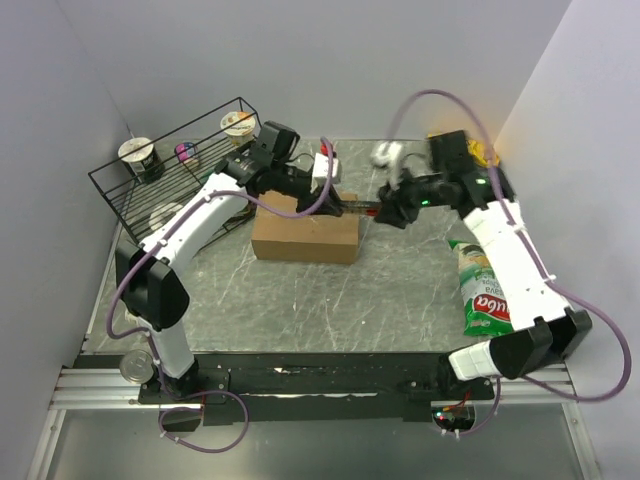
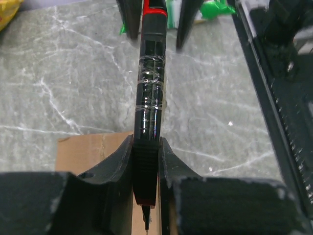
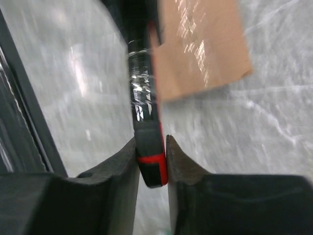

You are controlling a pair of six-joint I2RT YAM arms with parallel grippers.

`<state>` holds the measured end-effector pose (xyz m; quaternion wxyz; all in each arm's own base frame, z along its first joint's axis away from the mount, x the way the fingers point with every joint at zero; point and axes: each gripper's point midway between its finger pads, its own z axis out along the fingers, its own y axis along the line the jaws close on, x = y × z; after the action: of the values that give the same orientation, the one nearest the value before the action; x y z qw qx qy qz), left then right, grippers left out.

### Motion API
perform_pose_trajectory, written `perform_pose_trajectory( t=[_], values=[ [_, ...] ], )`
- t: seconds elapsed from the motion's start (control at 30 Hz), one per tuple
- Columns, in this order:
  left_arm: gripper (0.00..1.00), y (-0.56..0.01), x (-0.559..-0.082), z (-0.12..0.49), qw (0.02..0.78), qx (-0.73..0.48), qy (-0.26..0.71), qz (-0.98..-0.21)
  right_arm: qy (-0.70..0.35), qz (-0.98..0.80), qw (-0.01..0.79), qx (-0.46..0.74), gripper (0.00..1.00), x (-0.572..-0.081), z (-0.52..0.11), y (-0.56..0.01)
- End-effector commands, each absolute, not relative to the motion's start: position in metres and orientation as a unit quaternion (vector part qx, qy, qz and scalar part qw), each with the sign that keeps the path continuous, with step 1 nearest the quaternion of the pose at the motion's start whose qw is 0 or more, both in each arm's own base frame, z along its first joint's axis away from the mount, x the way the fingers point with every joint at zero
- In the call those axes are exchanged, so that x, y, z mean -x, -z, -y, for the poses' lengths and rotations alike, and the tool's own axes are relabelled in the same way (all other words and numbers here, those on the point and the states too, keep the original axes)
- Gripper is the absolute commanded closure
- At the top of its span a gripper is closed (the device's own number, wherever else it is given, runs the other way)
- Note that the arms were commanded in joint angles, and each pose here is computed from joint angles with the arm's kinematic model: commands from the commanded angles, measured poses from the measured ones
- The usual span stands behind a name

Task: Unpack the express box
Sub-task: Cut the express box at the center of the board.

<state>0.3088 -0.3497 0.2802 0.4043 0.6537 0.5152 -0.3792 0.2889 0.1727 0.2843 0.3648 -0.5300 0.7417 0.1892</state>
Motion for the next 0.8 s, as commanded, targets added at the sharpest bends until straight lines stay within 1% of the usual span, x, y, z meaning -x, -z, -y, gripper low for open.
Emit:
perform_pose_trajectory(
  t=[0.0, 0.03, 0.07, 0.1, 0.13, 0.17, 0.23, 0.27, 0.37, 0.4, 0.6, 0.7, 0.77],
  values=[
    [0.99, -0.328, -0.311, 0.341, 0.431, -0.583, 0.478, -0.495, -0.347, -0.711, 0.497, 0.356, 0.36, -0.288, -0.158, -0.369],
    [0.99, -0.336, -0.312, 0.333, 0.402, -0.53, 0.523, -0.533, -0.369, -0.724, 0.492, 0.311, 0.28, -0.292, -0.146, -0.356],
    [0.99, -0.365, -0.319, 0.335, 0.448, -0.535, 0.528, -0.483, -0.402, -0.703, 0.501, 0.305, 0.23, -0.288, -0.153, -0.369],
    [0.99, -0.362, -0.312, 0.333, 0.426, -0.521, 0.558, -0.486, -0.413, -0.698, 0.5, 0.303, 0.23, -0.283, -0.155, -0.37],
    [0.99, -0.367, -0.305, 0.331, 0.391, -0.488, 0.593, -0.507, -0.425, -0.698, 0.491, 0.301, 0.22, -0.28, -0.157, -0.365],
    [0.99, -0.38, -0.305, 0.332, 0.417, -0.503, 0.591, -0.473, -0.434, -0.688, 0.496, 0.303, 0.22, -0.281, -0.159, -0.369],
    [0.99, -0.38, -0.296, 0.333, 0.382, -0.483, 0.622, -0.484, -0.461, -0.684, 0.489, 0.286, 0.22, -0.28, -0.163, -0.367],
    [0.99, -0.379, -0.294, 0.334, 0.387, -0.488, 0.623, -0.472, -0.469, -0.676, 0.492, 0.284, 0.22, -0.281, -0.167, -0.373],
    [0.99, -0.377, -0.289, 0.338, 0.364, -0.49, 0.634, -0.475, -0.481, -0.673, 0.487, 0.282, 0.22, -0.285, -0.176, -0.374],
    [0.99, -0.377, -0.287, 0.339, 0.359, -0.49, 0.636, -0.475, -0.477, -0.668, 0.497, 0.281, 0.22, -0.291, -0.177, -0.377],
    [0.99, -0.375, -0.284, 0.344, 0.345, -0.496, 0.641, -0.473, -0.485, -0.66, 0.505, 0.271, 0.22, -0.312, -0.184, -0.385],
    [0.99, -0.374, -0.286, 0.345, 0.343, -0.492, 0.644, -0.476, -0.506, -0.653, 0.492, 0.276, 0.23, -0.312, -0.191, -0.39],
    [0.99, -0.373, -0.287, 0.346, 0.343, -0.49, 0.644, -0.477, -0.519, -0.638, 0.483, 0.3, 0.24, -0.305, -0.199, -0.395]
  ],
)
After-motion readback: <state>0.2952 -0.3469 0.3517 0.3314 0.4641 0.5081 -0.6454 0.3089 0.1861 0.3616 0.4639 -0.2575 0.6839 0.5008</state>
